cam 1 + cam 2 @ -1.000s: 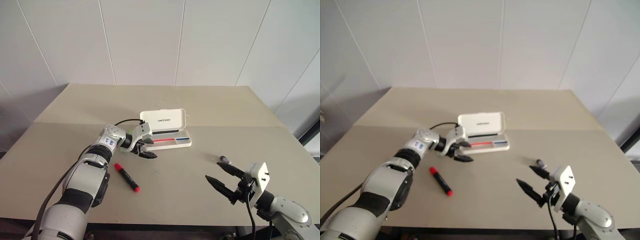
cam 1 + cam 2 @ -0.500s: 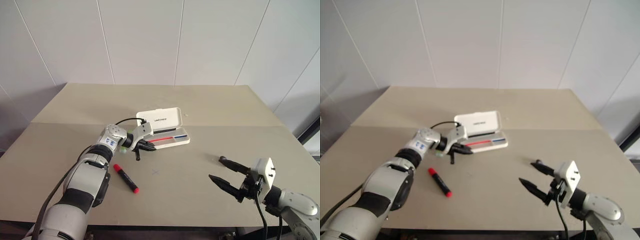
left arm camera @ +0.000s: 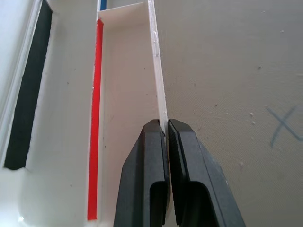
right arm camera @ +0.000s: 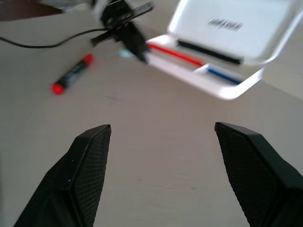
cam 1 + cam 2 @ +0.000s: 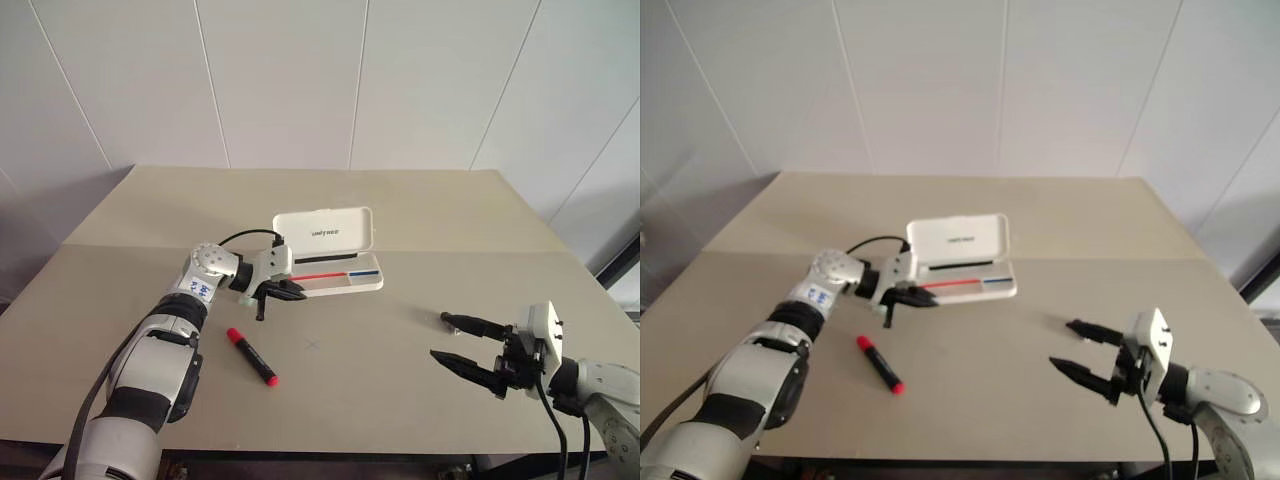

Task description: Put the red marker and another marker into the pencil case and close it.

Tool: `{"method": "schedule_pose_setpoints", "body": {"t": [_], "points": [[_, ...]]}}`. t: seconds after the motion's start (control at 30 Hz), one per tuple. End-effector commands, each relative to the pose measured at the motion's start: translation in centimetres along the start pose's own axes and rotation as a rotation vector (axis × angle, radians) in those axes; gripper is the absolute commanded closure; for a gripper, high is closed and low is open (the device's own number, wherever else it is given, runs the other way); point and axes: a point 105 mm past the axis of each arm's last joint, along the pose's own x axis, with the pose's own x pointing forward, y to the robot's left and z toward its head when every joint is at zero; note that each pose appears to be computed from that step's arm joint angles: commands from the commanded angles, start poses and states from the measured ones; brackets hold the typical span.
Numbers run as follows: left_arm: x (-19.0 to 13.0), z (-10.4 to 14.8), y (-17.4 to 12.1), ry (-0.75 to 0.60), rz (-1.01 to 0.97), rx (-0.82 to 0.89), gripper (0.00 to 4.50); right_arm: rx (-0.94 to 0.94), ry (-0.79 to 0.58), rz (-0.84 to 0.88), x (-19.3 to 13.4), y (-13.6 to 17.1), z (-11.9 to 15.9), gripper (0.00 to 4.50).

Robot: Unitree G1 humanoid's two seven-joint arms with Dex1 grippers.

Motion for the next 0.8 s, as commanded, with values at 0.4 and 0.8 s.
{"method": "schedule_pose_setpoints", "body": {"t": [0.4, 0.8], "points": [[-0.2, 2.3, -5.8, -0.095, -0.132, 0.131, 4.47, -0.069, 0.078, 0.160, -2.6, -2.6, 1.5, 0.00], [0.3, 0.8, -8.4, -0.009, -0.138, 0.056, 4.47, -0.062, 0.073, 0.152, -1.6, -2.2, 1.3, 0.00]]}}
